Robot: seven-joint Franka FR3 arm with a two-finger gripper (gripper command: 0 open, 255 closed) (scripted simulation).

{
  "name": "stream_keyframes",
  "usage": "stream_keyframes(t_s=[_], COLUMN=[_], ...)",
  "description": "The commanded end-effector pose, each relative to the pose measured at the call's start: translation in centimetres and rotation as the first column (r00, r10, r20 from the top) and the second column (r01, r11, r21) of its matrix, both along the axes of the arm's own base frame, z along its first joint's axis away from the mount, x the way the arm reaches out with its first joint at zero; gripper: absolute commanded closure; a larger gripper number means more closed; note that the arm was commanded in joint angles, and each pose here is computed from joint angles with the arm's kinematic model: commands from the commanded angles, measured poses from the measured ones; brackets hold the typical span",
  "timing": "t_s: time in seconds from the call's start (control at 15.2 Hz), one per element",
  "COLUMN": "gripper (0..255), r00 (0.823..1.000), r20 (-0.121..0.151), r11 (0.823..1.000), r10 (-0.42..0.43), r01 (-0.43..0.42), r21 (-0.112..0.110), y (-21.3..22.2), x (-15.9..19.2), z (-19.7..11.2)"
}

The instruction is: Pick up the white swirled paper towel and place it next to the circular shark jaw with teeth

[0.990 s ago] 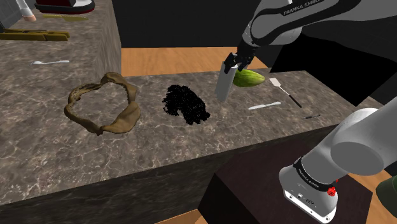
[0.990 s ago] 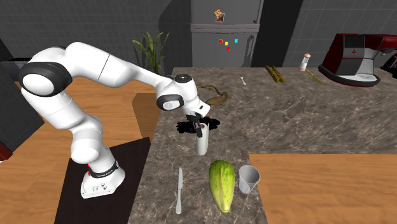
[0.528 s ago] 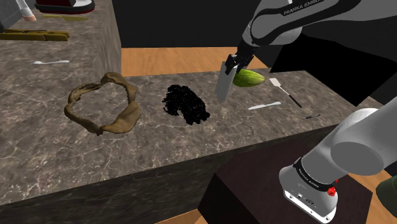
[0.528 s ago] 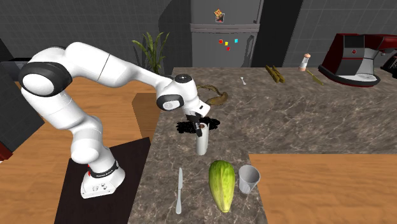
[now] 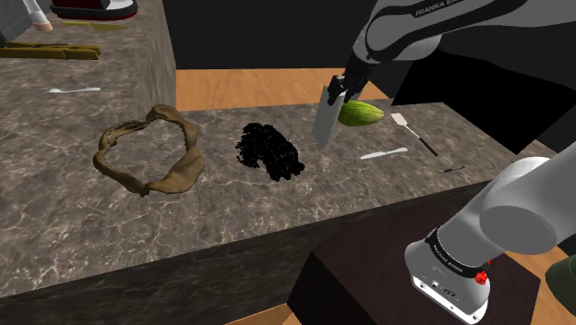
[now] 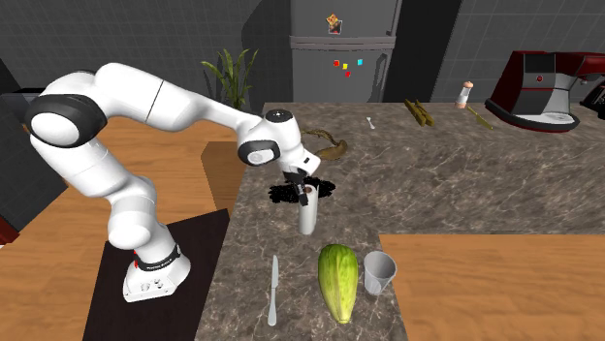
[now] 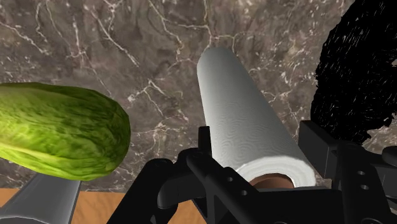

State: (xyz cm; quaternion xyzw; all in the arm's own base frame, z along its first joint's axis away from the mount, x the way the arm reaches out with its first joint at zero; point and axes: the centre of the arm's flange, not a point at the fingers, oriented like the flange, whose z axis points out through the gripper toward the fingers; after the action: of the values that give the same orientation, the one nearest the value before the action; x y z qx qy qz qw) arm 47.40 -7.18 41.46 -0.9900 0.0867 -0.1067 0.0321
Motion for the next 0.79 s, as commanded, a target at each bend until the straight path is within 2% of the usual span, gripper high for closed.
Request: stream_keyframes(t_s=[0.0, 0.73], gripper=[255, 255], r00=[1.0, 1.0], r20=[0.0, 0.0], r11=[1.0, 1.0], r10=[0.0, 0.0], r01=[0.0, 0.0], r21=[0.0, 0.0], y=[0.0, 0.0], x=[0.0, 0.0], z=[1.0, 6.8])
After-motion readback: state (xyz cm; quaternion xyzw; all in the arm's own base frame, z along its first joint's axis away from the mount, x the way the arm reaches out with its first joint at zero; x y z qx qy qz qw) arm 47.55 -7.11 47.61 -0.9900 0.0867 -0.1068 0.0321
